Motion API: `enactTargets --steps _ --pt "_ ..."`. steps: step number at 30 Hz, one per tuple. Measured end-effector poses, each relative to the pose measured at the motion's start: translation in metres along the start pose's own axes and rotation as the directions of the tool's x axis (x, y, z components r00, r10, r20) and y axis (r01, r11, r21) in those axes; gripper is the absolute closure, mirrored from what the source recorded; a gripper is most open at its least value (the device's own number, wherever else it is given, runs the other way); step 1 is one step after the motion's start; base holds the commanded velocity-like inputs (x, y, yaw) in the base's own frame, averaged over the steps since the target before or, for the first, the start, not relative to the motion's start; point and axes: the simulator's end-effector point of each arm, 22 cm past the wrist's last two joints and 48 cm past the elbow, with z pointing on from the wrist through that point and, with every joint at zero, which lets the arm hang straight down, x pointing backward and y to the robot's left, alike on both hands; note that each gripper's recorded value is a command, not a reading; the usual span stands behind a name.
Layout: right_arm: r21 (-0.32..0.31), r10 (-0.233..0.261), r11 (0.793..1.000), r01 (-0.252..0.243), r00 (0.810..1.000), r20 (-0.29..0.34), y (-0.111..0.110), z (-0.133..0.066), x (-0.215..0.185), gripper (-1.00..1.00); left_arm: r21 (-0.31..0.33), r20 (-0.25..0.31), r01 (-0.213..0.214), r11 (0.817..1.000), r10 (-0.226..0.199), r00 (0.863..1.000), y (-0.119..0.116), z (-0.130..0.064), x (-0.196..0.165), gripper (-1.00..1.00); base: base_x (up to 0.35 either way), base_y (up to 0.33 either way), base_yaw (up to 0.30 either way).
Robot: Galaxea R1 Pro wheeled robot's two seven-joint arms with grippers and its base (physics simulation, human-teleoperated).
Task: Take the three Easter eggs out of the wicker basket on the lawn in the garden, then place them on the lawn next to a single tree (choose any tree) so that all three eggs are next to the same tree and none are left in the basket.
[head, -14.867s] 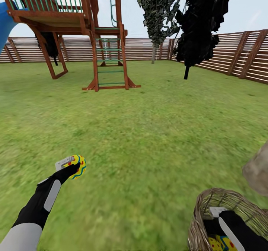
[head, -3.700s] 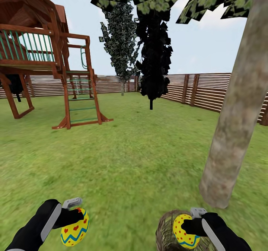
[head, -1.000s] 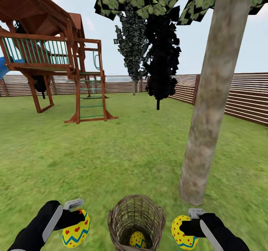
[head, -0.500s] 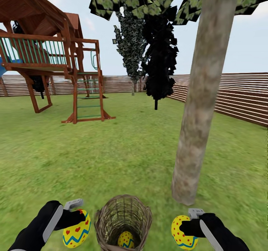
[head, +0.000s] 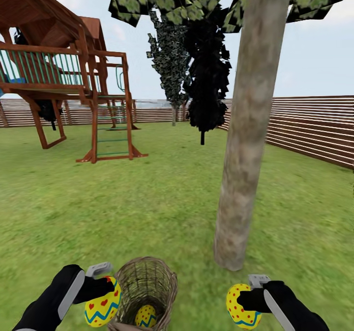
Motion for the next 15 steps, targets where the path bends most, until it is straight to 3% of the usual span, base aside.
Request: enactTargets --steps 4,12,15 --pt "-0.001 -0.002 1.0 0.002 1.0 0.003 0.0009 -0.0002 -0.0009 1.0 0.002 -0.001 0.0 1.0 0.0 1.0 -0.0006 0.0001 0.0003 1.0 0.0 -0.335 0.048" --pt "-0.002 -0.022 1.0 0.022 1.0 -0.004 0.0045 0.001 0.0017 1.0 0.001 -0.003 0.0 1.0 0.0 1.0 -0.0003 0.0003 0.0009 1.0 0.0 -0.335 0.276" --pt "-0.002 -0.022 1.0 0.022 1.0 -0.004 0.0044 0.001 0.0017 1.0 0.0 -0.016 0.004 1.0 -0.004 1.0 0.0005 0.0034 0.0061 1.0 0.0 -0.335 0.123"
